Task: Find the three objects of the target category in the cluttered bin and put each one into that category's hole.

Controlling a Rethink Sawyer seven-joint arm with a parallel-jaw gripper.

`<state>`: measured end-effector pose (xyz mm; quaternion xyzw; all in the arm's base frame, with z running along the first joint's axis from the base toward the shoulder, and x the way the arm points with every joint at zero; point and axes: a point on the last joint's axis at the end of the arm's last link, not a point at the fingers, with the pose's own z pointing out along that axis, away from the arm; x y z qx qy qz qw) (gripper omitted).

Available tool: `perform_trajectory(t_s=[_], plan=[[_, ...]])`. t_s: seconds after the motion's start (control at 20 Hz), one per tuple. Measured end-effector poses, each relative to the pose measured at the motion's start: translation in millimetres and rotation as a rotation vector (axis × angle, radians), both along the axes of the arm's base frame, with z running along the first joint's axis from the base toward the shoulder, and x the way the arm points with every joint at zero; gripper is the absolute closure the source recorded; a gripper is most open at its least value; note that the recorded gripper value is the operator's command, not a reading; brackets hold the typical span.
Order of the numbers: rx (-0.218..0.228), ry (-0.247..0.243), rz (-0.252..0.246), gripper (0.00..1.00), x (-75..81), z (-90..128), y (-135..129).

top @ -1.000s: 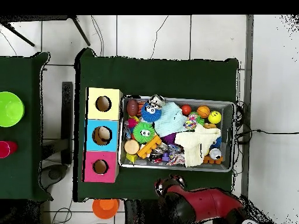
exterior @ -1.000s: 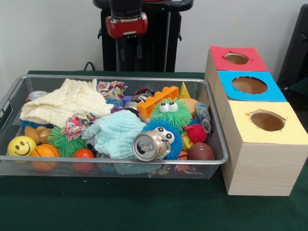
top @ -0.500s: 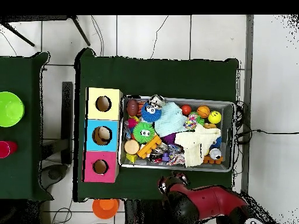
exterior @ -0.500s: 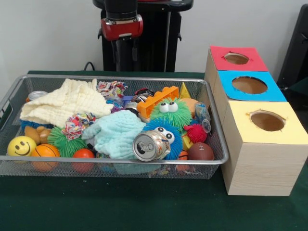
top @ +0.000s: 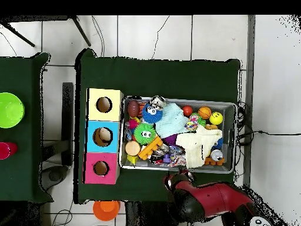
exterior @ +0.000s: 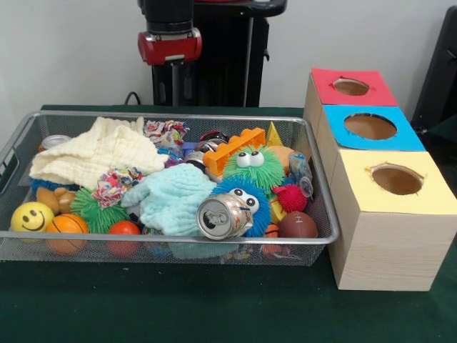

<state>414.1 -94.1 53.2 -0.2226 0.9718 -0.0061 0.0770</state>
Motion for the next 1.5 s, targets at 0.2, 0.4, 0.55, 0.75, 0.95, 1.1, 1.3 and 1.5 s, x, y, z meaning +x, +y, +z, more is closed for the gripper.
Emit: perform_trajectory(t_s=[0.2, 0.4, 0.55, 0.75, 0.95, 1.1, 1.3, 1.5], plan=[[-0.016, -0.017, 0.044, 0.00, 8.1, -7.0, 0.0], [-0.023, -0.044, 0.084, 0.00, 18.0, -14.3, 3.2], [-0.022, -0.073, 0.106, 0.00, 26.0, -18.9, 5.8], [-0.021, -0.114, 0.129, 0.00, 36.2, -24.6, 9.9], [-0.024, -0.131, 0.138, 0.00, 40.8, -26.3, 12.7], [-0.034, -0.135, 0.143, 0.00, 44.7, -28.6, 12.4], [-0.052, -0.125, 0.151, 0.00, 46.7, -37.3, 10.0], [-0.073, -0.101, 0.178, 0.00, 44.2, -49.3, 10.3]])
